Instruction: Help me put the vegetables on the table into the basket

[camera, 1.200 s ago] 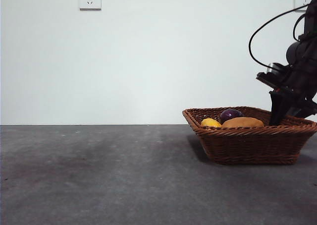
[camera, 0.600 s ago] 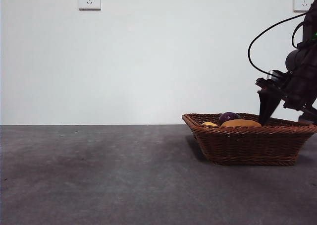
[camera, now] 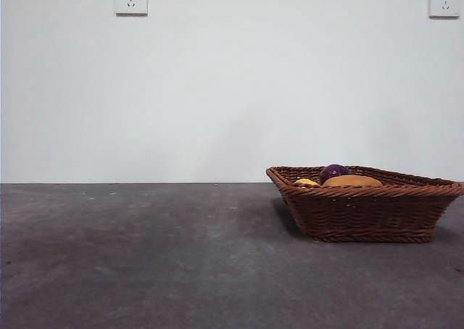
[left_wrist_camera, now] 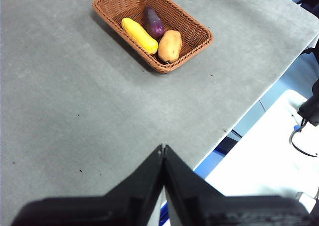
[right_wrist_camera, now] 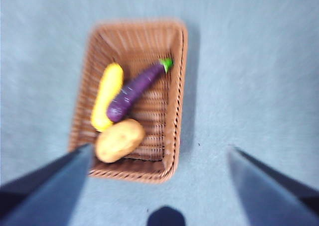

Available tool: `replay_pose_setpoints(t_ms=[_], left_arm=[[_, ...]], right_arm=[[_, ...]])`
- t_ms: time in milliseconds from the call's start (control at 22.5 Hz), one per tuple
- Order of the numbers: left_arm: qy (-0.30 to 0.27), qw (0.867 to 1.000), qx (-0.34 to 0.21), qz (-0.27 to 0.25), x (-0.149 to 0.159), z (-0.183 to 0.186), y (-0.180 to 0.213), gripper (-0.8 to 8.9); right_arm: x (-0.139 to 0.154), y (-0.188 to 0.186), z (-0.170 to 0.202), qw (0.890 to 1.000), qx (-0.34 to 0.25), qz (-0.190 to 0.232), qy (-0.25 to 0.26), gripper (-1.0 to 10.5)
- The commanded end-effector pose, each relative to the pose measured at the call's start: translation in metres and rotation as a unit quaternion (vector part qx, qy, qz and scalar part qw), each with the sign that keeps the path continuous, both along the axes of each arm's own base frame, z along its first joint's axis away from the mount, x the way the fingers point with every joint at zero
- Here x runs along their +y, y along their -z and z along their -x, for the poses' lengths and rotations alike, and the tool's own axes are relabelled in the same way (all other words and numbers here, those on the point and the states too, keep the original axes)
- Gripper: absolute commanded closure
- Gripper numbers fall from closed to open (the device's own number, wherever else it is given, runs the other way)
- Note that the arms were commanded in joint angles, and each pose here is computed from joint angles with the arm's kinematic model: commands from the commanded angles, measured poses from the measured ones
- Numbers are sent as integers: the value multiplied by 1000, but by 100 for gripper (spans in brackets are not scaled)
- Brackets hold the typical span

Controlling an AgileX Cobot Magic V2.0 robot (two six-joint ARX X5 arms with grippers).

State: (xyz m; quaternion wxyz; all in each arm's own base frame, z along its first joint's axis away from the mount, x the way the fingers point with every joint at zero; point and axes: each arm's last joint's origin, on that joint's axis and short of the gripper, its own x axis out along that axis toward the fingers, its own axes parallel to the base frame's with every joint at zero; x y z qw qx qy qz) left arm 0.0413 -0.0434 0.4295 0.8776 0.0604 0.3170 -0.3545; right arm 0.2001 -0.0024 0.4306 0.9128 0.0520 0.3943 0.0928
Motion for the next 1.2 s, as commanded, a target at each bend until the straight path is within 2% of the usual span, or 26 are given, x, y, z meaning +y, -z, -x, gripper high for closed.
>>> replay_pose_setpoints(t_ms=[44,89,222,356,489,622,1200], left_arm=[[4,1000,-6,-4,1,1,1,817],[3,1000,-7,-4,1,1,1,817],[-2,1000,-6,-6,0,0,1,821],[-12,1000,-4,-3,1,0,1,822],[-18,1000,12,12,0,0,1,816],[-27,997,56,51,-1,1,1,816],[-32,995,89,11,-25,-22,7,816]], right_arm=[[2,-17,45,999,-43,-2,4,862],[3,-23,65,998,-62,-1,4,974],[6,-32,119,994,-111,1,4,956],[7,-31,159,992,-127,-3,7,946],[8,-31,179,988,-146,-35,33,946],[8,-31,180,988,-146,-36,34,946],[6,-28,132,995,-80,-37,37,946]])
